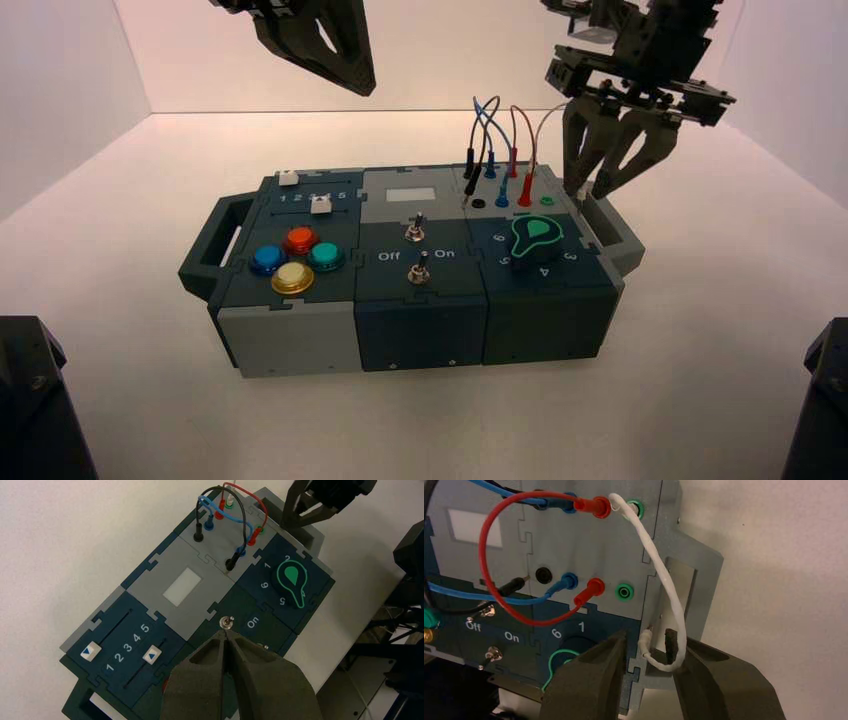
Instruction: Insert the white wire.
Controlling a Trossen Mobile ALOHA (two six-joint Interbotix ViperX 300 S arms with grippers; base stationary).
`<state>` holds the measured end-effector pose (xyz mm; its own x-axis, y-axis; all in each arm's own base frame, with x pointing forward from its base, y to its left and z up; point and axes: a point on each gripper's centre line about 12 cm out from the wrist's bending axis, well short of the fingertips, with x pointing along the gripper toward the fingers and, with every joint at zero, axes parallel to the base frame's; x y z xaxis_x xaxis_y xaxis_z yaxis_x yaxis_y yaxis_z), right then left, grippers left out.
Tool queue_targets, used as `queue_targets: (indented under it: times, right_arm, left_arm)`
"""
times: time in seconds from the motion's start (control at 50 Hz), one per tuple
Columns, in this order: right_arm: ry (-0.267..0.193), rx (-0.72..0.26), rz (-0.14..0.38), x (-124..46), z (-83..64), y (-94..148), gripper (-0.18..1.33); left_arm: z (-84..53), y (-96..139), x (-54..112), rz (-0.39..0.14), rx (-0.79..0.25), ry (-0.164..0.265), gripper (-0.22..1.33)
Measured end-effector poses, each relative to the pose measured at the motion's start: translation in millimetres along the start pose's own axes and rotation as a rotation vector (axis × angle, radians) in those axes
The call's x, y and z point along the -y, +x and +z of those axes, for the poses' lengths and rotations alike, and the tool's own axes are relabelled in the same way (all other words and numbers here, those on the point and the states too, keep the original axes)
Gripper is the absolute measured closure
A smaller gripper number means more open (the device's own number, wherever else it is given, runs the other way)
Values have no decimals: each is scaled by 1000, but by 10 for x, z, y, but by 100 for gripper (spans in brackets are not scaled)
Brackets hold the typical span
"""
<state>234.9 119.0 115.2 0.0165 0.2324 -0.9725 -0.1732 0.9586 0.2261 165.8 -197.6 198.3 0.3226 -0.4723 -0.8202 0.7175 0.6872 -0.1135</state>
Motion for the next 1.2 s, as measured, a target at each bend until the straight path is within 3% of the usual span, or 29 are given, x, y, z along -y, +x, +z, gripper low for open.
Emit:
queue_targets:
  times: [0.08, 0.14, 0.18, 0.36, 0.78, 1.2]
  right_arm:
    - [2, -4, -2, 5, 2, 19, 37]
    - [4, -1, -1, 4, 5, 19, 74]
    - [4, -1, -1, 4, 5, 19, 87]
    - [2, 2, -2, 6, 10, 23, 106]
    - [-15, 40, -4, -7, 26, -74, 106]
    - [-54, 68, 11, -129, 76, -230, 106]
  left_arm:
    - [0, 0, 1, -1, 0, -1, 128]
    - [-1, 4, 0, 0, -2, 0, 128]
    - [-1, 4, 0, 0, -2, 1, 128]
    - [-2, 0, 0, 0, -2, 0, 128]
    - [-2, 0, -1, 1, -2, 1, 128]
    - [27, -5, 6, 0, -37, 20, 128]
